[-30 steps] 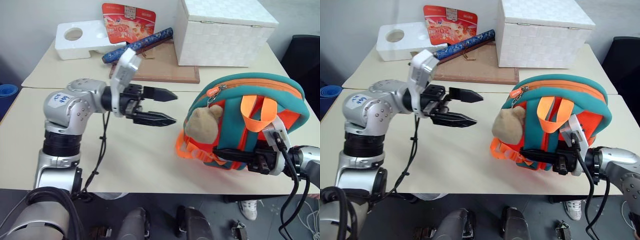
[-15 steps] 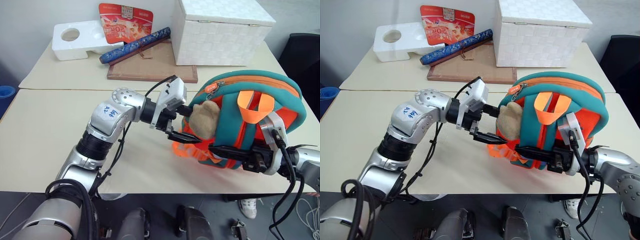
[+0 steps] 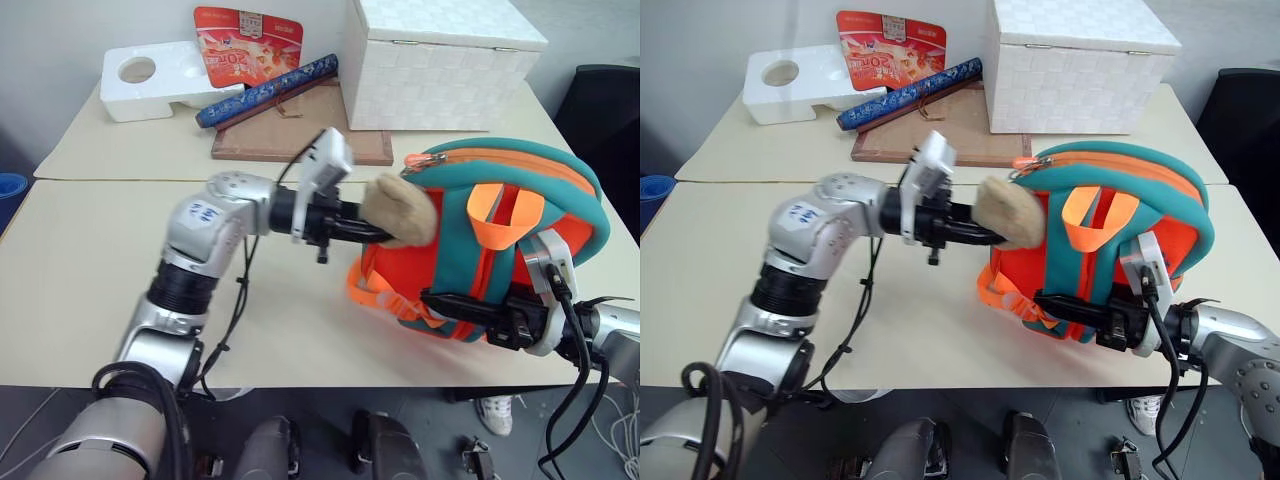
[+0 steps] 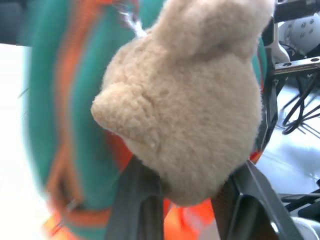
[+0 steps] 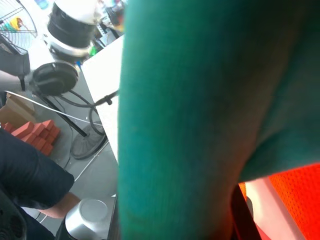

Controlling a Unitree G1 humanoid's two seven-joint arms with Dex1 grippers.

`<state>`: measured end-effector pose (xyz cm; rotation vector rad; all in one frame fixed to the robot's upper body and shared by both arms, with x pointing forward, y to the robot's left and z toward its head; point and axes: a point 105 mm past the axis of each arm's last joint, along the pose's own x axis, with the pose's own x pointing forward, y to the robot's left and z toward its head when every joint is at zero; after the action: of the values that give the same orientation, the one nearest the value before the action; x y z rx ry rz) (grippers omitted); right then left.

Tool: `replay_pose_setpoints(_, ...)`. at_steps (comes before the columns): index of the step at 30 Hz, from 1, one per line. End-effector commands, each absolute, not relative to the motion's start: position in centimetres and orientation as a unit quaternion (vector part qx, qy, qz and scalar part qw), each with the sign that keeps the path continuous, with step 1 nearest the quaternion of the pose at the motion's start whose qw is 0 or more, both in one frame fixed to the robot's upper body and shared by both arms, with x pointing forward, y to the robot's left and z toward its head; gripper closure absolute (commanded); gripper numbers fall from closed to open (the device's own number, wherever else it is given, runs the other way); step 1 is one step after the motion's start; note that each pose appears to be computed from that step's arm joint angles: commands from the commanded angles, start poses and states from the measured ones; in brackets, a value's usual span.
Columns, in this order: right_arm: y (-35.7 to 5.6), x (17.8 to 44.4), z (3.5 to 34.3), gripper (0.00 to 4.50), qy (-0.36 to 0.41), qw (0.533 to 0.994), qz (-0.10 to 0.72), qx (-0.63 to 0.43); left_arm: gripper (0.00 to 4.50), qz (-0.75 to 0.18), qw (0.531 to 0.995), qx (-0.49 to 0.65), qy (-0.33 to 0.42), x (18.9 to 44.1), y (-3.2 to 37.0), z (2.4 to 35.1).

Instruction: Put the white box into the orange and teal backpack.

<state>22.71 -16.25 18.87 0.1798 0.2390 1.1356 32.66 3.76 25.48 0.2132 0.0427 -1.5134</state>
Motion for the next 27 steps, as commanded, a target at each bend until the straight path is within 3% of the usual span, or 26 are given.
replay_pose_setpoints(1, -17.9, 23.1, 19.3, 4.50, 0.106, 0.853, 0.508, 0.060, 3.84, -0.643, 0.754, 0.133, -0.023, 34.1, 7.1, 28.0)
replay_pose_setpoints(4, -18.8, 23.1, 19.3, 4.50, 0.098, 0.864, 0.489, 0.069, 3.84, -0.623, 0.762, 0.178, -0.009, 34.8, 9.9, 27.5)
replay_pose_setpoints(8, -19.3, 22.5, 19.9, 4.50, 0.082, 0.865, 0.488, 0.079, 3.84, -0.598, 0.755, 0.267, 0.041, 36.1, 12.0, 23.4)
replay_pose_setpoints(16, -18.4, 20.1, 23.7, 4.50, 0.026, 0.820, 0.561, 0.115, 3.84, -0.565, 0.723, 0.396, 0.041, 38.8, 10.1, 15.6)
replay_pose_setpoints(22, -18.8, 21.5, 22.6, 4.50, 0.039, 0.844, 0.528, 0.084, 3.84, -0.610, 0.714, 0.343, 0.014, 37.2, 5.9, 13.8)
replay_pose_setpoints(25, -18.7, 22.3, 21.8, 4.50, 0.045, 0.855, 0.512, 0.064, 3.84, -0.612, 0.738, 0.285, 0.008, 36.8, 5.3, 14.3)
replay_pose_setpoints(27, -18.5, 22.5, 21.2, 4.50, 0.052, 0.859, 0.507, 0.049, 3.14, -0.600, 0.765, 0.232, 0.009, 36.7, 5.9, 15.1)
